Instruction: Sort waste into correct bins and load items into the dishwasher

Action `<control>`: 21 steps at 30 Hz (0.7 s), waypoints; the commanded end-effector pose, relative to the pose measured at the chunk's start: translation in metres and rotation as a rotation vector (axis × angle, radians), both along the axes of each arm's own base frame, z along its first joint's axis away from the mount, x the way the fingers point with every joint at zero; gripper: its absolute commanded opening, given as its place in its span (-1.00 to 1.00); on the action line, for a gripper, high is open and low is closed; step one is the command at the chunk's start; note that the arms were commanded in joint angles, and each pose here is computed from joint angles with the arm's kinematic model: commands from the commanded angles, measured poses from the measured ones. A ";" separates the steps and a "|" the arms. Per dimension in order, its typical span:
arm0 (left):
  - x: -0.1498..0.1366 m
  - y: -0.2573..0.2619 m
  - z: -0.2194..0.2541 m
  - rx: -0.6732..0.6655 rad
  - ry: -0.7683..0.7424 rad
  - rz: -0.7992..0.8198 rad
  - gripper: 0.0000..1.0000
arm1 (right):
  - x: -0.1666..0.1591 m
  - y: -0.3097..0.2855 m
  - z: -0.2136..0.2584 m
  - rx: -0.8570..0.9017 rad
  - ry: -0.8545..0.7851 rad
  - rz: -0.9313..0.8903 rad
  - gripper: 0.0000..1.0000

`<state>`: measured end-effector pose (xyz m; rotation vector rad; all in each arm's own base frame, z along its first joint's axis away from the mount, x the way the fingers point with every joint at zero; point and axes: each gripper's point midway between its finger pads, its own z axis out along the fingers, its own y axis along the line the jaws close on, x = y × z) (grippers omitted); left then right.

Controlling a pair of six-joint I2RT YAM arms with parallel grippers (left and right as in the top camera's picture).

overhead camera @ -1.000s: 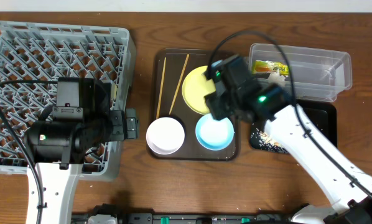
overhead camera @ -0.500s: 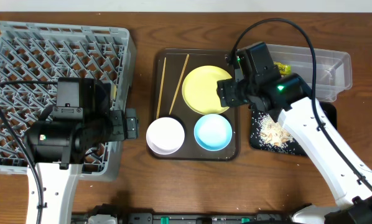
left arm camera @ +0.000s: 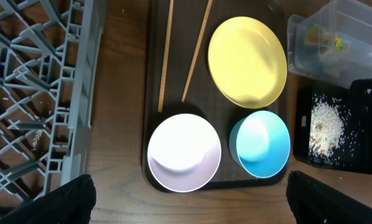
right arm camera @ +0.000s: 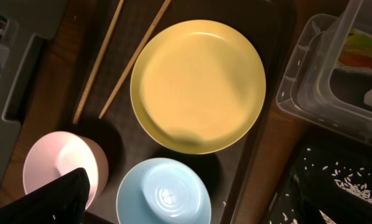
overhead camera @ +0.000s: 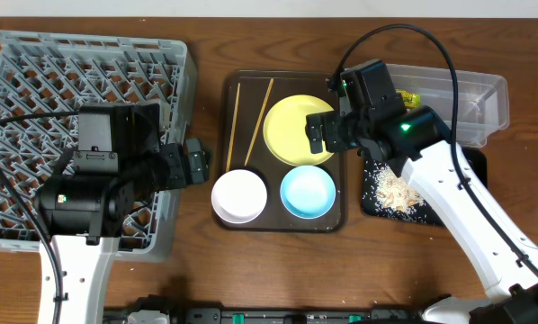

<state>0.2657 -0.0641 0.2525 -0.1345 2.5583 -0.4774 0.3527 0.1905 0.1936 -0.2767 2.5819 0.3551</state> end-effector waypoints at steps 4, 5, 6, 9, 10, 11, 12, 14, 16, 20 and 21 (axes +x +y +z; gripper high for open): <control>0.001 0.000 0.006 -0.002 -0.017 0.007 0.96 | 0.001 0.005 0.011 0.015 -0.024 0.009 0.99; 0.001 0.000 0.006 -0.002 -0.017 0.007 0.96 | 0.001 0.005 0.011 0.015 -0.024 0.008 0.99; 0.001 0.000 0.006 -0.002 -0.017 0.007 0.96 | 0.001 0.005 0.011 0.014 -0.024 0.008 0.98; 0.001 0.000 0.006 -0.002 -0.017 0.007 0.96 | 0.001 0.005 0.011 0.015 -0.024 0.008 0.98; 0.001 0.000 0.006 -0.002 -0.017 0.007 0.96 | 0.001 0.005 0.011 0.015 -0.024 0.008 0.98; 0.001 0.000 0.006 -0.002 -0.017 0.007 0.96 | 0.000 0.005 0.010 0.012 -0.021 0.009 0.99; 0.001 0.000 0.006 -0.002 -0.017 0.007 0.96 | -0.003 0.003 0.008 -0.002 -0.010 0.014 0.99; 0.001 0.000 0.006 -0.002 -0.017 0.007 0.96 | -0.007 -0.008 0.005 -0.056 -0.002 0.013 0.98; 0.001 0.000 0.006 -0.002 -0.017 0.007 0.96 | -0.010 -0.018 0.011 -0.070 -0.007 -0.005 0.98; 0.001 0.000 0.006 -0.002 -0.017 0.007 0.96 | -0.011 -0.049 0.059 -0.143 -0.190 -0.031 0.98; 0.001 0.000 0.006 -0.002 -0.017 0.007 0.96 | -0.015 -0.058 0.077 -0.161 -0.252 -0.042 0.98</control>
